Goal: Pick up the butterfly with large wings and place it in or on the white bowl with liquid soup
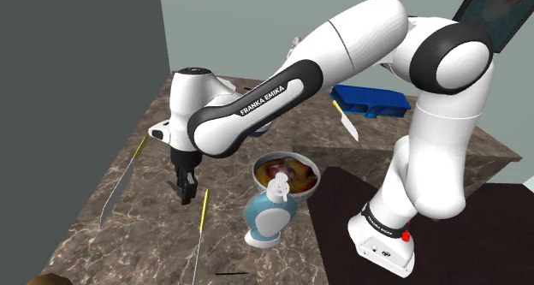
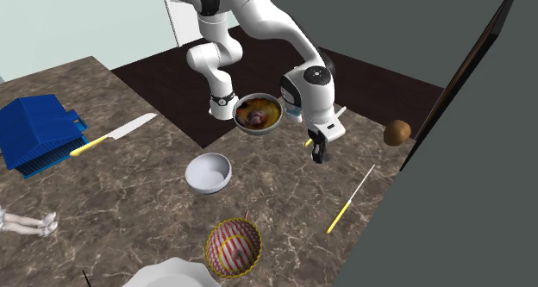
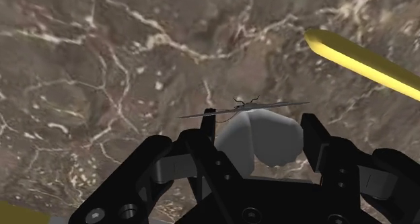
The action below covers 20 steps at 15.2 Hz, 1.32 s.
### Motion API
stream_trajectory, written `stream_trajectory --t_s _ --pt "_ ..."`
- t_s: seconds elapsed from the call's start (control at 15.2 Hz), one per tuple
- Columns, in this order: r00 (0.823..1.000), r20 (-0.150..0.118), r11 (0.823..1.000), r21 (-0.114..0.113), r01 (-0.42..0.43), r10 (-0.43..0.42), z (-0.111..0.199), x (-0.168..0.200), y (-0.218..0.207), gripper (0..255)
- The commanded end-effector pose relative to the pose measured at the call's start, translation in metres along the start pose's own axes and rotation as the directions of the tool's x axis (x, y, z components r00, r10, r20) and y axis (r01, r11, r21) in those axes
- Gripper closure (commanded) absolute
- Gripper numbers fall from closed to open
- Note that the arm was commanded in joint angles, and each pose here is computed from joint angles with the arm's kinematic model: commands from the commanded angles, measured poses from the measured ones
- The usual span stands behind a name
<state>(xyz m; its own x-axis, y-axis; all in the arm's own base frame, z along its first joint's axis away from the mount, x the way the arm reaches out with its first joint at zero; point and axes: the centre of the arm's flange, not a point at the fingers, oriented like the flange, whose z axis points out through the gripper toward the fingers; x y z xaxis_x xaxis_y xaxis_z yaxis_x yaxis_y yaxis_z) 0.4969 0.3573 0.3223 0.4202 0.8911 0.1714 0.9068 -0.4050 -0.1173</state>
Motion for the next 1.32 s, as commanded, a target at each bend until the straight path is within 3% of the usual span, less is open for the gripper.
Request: stream_trajectory --t_s 0.0,1.25 --pt "1.0 0.0 1.0 0.0 0.0 0.0 -0.009 0.001 -0.001 255" --pt "1.0 0.0 1.0 0.0 0.0 0.0 -0.107 0.019 -0.013 255"
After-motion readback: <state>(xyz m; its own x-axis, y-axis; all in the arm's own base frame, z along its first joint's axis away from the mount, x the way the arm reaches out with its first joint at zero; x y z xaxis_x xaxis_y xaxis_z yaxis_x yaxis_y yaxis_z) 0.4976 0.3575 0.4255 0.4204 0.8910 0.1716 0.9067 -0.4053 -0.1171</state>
